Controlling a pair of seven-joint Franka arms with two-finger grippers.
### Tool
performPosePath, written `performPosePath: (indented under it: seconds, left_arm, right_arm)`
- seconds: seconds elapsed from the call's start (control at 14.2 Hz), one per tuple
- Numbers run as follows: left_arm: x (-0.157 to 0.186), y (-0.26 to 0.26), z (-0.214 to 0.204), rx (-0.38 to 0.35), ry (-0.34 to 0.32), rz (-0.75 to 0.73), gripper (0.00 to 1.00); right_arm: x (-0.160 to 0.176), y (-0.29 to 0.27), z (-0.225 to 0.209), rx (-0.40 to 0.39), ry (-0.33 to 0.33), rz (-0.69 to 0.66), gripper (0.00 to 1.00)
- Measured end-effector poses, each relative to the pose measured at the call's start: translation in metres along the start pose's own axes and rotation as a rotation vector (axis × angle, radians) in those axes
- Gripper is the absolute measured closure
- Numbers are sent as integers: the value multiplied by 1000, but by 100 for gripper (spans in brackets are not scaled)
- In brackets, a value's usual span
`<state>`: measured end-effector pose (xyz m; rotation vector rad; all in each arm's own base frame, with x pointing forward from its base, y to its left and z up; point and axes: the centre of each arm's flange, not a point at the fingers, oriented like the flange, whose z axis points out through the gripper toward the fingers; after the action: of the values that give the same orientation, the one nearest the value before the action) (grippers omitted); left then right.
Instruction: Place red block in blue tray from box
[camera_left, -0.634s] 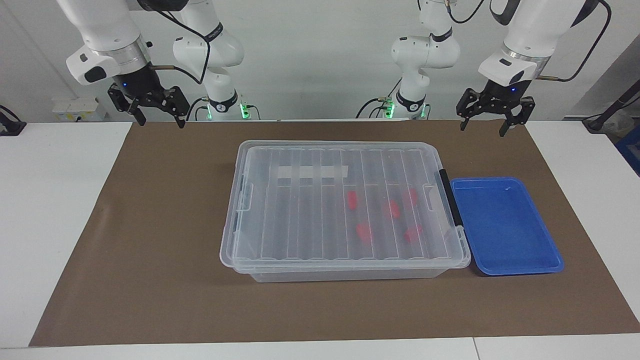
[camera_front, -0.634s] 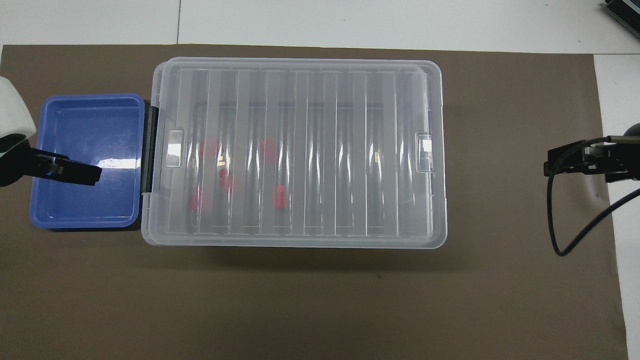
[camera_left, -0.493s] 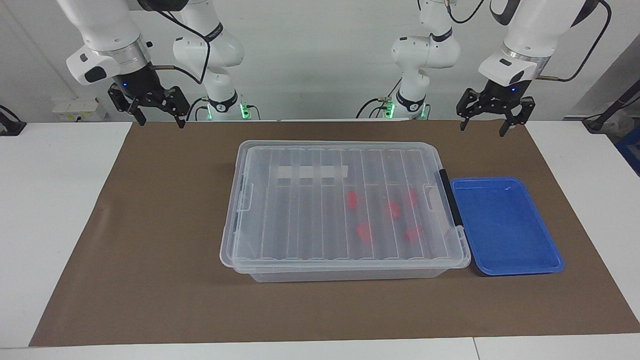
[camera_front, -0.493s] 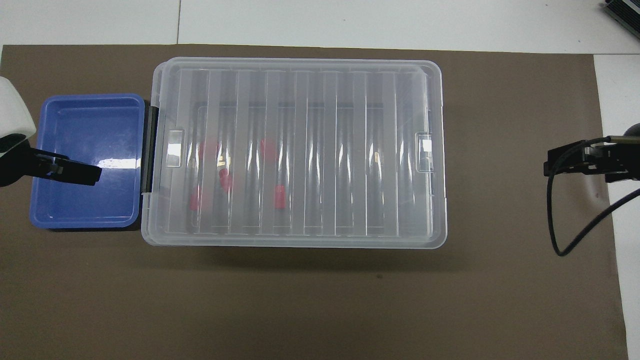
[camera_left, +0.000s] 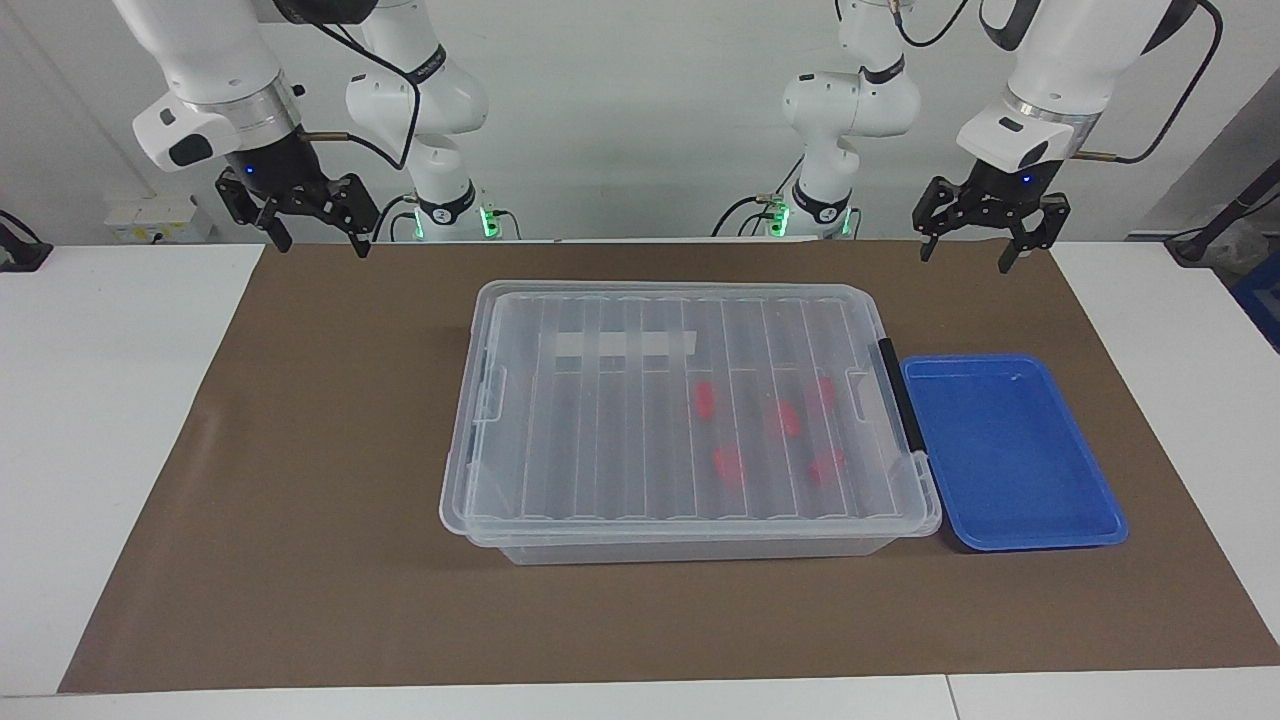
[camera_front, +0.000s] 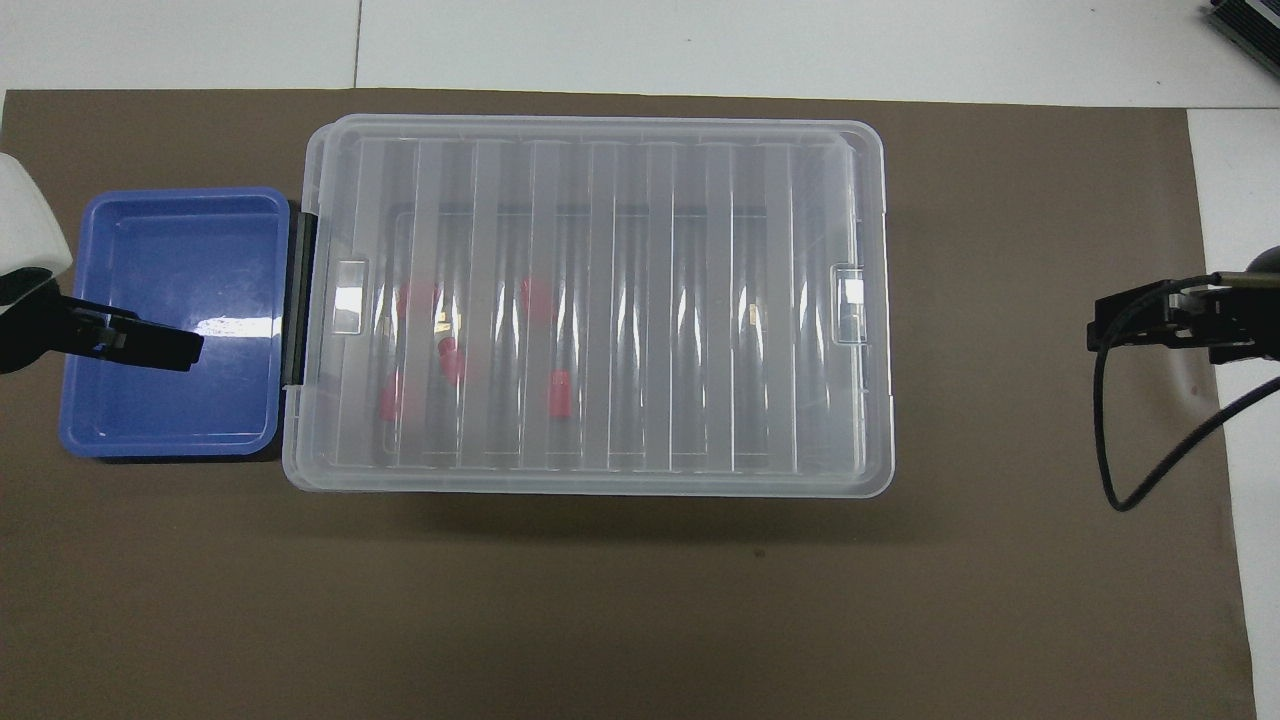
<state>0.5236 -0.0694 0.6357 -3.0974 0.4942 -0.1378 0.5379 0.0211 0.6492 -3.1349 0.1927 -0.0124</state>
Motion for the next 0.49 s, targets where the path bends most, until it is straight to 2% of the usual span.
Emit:
performPosePath:
  seconds: [0.21, 0.49]
  left_arm:
    - [0, 0, 0, 0, 0, 0, 0]
    - [0, 0, 0, 0, 0, 0, 0]
  right_arm:
    - [7, -9, 17, 7, 33, -13, 0]
    - [11, -49, 50, 18, 68, -33, 0]
